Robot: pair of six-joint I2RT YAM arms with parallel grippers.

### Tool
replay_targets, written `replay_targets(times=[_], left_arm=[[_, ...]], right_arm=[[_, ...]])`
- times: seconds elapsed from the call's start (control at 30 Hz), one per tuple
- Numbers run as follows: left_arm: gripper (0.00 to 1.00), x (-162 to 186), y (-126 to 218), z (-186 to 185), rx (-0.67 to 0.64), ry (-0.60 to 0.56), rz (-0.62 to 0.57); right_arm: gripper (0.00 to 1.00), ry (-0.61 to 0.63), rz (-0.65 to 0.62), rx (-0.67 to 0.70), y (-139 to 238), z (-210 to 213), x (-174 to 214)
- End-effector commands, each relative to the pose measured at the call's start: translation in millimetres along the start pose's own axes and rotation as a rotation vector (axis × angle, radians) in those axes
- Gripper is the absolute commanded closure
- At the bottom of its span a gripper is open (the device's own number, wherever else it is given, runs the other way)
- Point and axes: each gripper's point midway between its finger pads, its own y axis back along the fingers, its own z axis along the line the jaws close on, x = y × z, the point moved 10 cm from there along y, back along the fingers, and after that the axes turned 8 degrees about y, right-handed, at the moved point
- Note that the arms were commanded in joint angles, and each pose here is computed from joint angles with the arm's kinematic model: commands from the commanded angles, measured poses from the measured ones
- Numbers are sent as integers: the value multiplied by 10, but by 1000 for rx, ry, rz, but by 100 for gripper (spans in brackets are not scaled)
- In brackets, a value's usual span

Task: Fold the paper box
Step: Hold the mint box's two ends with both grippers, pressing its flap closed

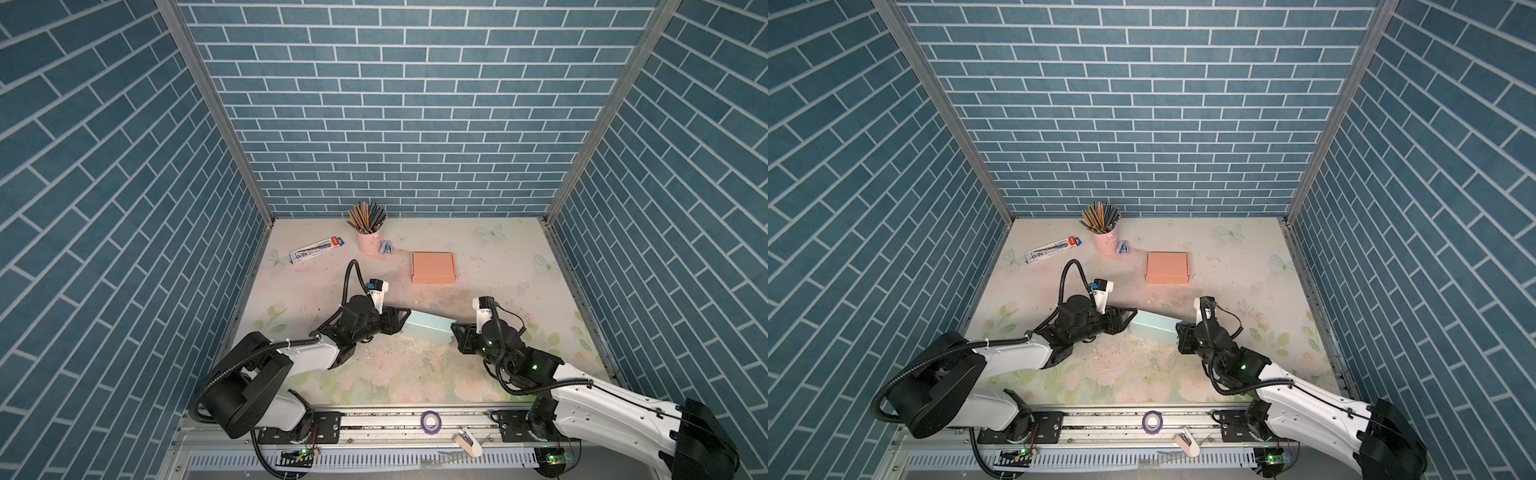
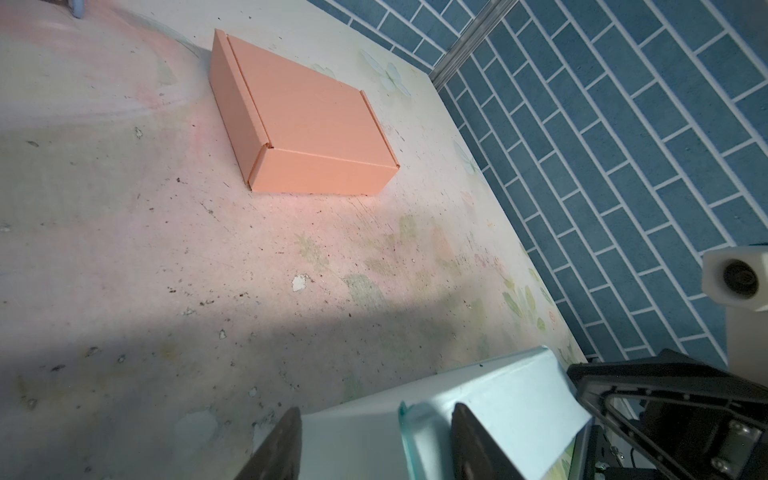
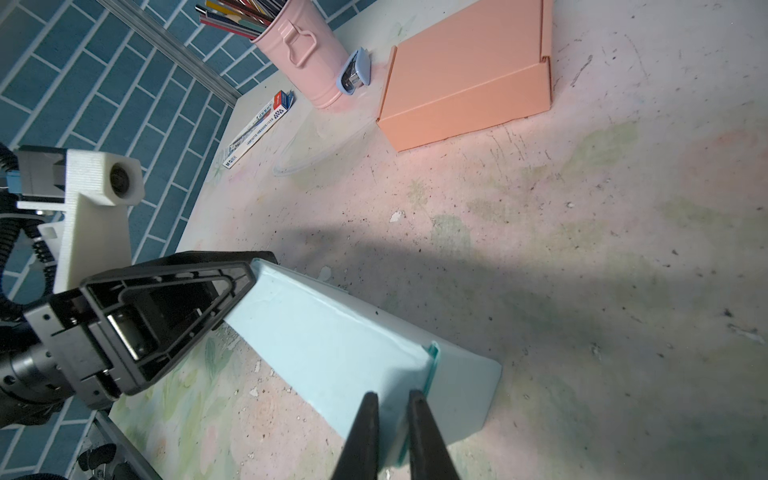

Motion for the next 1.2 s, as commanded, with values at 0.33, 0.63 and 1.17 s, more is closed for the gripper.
replay_targets(times=[0.33, 0.63, 1.17], left_arm=[[44, 436, 36, 479, -247, 68, 195], [45, 460, 31, 532, -259, 76, 200], [45, 596, 46, 671, -288, 64, 216]], right_arm=[[88, 53, 373, 245, -131, -493, 704], [90, 61, 410, 282, -67, -598, 810], [98, 88, 444, 342, -155, -670, 891]])
